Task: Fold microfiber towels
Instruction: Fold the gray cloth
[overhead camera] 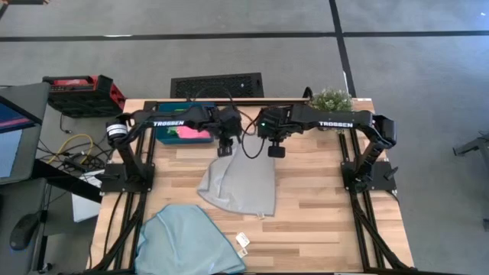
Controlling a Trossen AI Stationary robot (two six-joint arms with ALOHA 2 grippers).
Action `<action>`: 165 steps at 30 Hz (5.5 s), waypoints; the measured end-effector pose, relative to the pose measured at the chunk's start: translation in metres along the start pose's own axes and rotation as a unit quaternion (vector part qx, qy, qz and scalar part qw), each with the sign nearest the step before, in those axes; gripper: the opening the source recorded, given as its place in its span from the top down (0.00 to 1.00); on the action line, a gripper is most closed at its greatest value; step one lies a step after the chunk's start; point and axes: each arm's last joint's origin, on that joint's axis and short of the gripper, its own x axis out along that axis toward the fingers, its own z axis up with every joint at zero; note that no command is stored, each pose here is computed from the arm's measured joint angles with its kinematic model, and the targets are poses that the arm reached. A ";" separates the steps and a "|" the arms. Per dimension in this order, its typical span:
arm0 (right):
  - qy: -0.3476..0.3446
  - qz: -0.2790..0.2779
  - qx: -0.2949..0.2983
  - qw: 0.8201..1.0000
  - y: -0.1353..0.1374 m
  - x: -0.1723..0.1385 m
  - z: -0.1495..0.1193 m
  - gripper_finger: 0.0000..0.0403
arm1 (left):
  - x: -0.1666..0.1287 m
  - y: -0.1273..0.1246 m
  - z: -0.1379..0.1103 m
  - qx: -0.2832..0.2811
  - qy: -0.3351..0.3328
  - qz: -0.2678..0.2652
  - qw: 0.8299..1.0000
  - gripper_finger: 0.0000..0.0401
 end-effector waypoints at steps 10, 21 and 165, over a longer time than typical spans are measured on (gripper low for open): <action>-0.015 -0.003 0.000 1.000 0.001 -0.002 0.003 1.00 | 0.037 0.032 0.001 -0.013 -0.025 -0.012 1.000 0.68; -0.017 -0.003 -0.001 1.000 0.002 -0.002 0.003 1.00 | 0.068 0.057 -0.007 -0.066 -0.032 -0.006 0.997 0.68; 0.044 -0.012 0.176 0.983 0.001 -0.132 -0.103 0.99 | -0.154 -0.037 0.011 -0.038 -0.016 0.069 0.997 1.00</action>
